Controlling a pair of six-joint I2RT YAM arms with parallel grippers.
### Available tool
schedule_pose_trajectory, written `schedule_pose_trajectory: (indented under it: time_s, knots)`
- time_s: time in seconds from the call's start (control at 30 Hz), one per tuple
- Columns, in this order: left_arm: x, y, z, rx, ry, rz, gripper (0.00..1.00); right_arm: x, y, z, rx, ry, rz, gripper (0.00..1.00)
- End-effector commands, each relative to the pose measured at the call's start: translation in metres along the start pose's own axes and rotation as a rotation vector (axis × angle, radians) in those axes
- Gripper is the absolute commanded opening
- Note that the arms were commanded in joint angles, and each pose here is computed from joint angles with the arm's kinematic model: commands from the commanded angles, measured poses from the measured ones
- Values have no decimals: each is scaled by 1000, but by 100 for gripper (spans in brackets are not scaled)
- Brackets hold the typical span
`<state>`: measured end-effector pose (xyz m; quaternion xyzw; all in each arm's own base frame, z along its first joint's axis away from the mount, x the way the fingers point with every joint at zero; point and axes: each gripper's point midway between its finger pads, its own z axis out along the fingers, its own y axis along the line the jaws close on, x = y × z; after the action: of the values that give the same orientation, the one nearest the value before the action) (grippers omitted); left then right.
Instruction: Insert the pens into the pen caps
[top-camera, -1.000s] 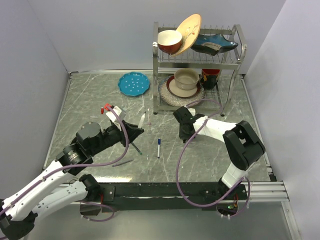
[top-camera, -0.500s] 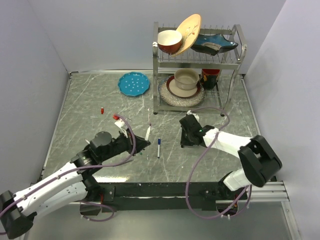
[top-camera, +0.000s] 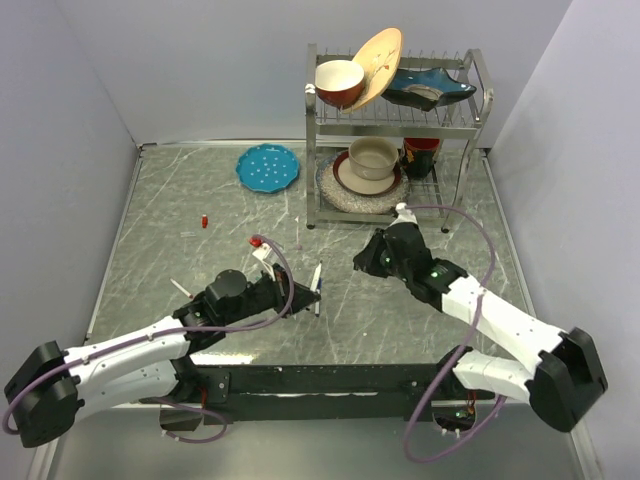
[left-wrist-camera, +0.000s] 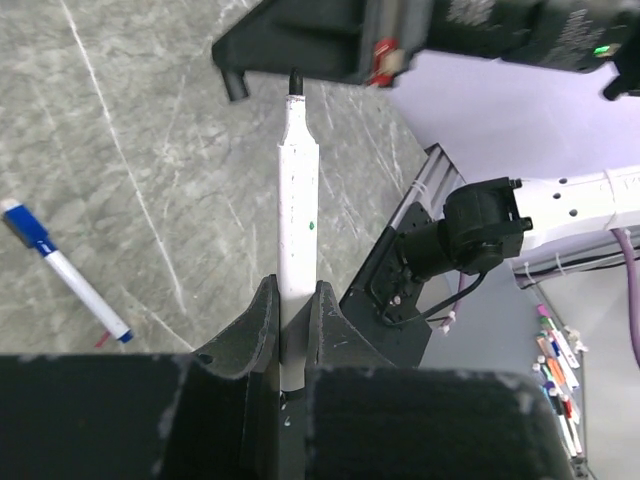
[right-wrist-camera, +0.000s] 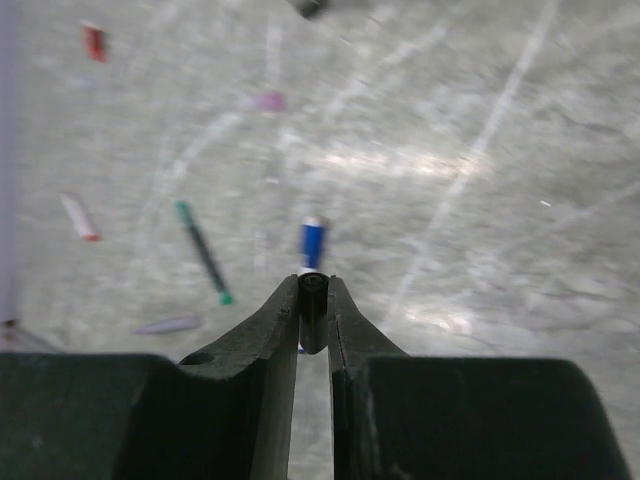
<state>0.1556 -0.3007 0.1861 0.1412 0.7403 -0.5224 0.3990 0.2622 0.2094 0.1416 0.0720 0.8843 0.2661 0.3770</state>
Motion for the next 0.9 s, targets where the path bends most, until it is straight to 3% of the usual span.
schedule_pose_trajectory:
  time_s: [0.0, 0.33, 0.87]
  knots:
    - [-15, -23, 6, 104, -67, -17, 1, -36, 49, -26, -183, -114, 65, 3]
    - [-15, -26, 12, 126, -75, -43, 1, -52, 87, -55, -363, -164, 139, 3]
    - [-10, -24, 18, 121, -52, -41, 1, -56, 117, -65, -438, -170, 157, 3]
